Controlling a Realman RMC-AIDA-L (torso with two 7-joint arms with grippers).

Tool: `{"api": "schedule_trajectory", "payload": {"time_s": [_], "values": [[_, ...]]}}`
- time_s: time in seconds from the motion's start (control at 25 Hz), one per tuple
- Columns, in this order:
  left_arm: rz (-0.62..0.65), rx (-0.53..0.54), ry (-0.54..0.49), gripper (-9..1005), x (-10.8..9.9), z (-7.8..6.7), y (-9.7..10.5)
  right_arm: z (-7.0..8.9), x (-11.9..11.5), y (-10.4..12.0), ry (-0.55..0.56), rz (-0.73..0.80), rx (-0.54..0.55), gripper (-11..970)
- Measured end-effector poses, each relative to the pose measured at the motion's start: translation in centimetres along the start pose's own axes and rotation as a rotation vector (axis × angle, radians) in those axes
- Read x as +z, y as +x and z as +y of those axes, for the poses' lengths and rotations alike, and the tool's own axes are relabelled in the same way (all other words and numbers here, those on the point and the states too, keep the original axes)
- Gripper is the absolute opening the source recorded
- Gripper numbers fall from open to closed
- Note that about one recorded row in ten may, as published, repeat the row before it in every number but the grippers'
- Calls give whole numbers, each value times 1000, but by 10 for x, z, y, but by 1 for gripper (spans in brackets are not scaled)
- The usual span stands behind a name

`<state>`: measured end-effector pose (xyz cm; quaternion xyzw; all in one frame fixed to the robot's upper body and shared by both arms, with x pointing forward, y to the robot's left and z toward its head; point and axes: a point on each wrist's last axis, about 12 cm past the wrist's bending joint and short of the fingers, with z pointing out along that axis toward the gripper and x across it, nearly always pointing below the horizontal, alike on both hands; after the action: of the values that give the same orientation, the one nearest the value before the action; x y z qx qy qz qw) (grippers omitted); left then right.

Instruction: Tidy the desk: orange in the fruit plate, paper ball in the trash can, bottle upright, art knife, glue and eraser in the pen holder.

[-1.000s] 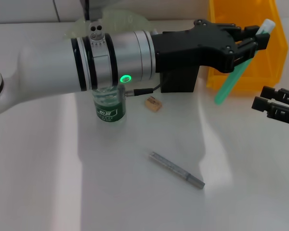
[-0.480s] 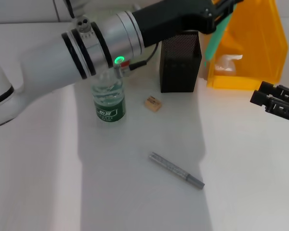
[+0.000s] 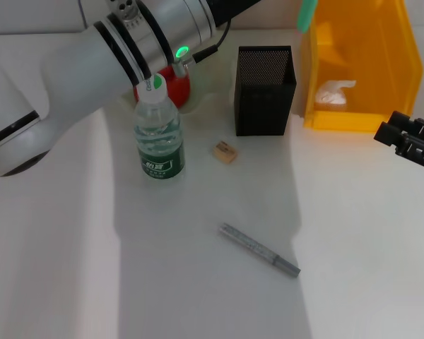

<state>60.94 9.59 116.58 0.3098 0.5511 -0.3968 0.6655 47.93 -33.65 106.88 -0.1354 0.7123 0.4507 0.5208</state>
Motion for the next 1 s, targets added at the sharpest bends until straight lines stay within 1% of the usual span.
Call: {"api": "schedule_trajectory", "payload": {"time_s": [0.28, 0.36, 0.56, 0.72, 0.76, 1.0], "values": [[-12, 20, -19, 194, 12, 4, -7, 1, 6, 2, -15, -8, 3, 737], [2, 36, -23, 200, 23, 5, -12, 1, 6, 2, -17, -8, 3, 736], [43, 52, -38, 216, 33, 6, -12, 2, 9, 4, -27, -11, 12, 736], [76, 50, -75, 229, 33, 10, -8, 2, 10, 4, -30, -11, 10, 736], [97, 46, -103, 232, 33, 14, -6, 2, 10, 4, -31, -12, 7, 736], [123, 39, -140, 251, 30, 18, -3, 2, 11, 4, -33, -13, 3, 736]]}}
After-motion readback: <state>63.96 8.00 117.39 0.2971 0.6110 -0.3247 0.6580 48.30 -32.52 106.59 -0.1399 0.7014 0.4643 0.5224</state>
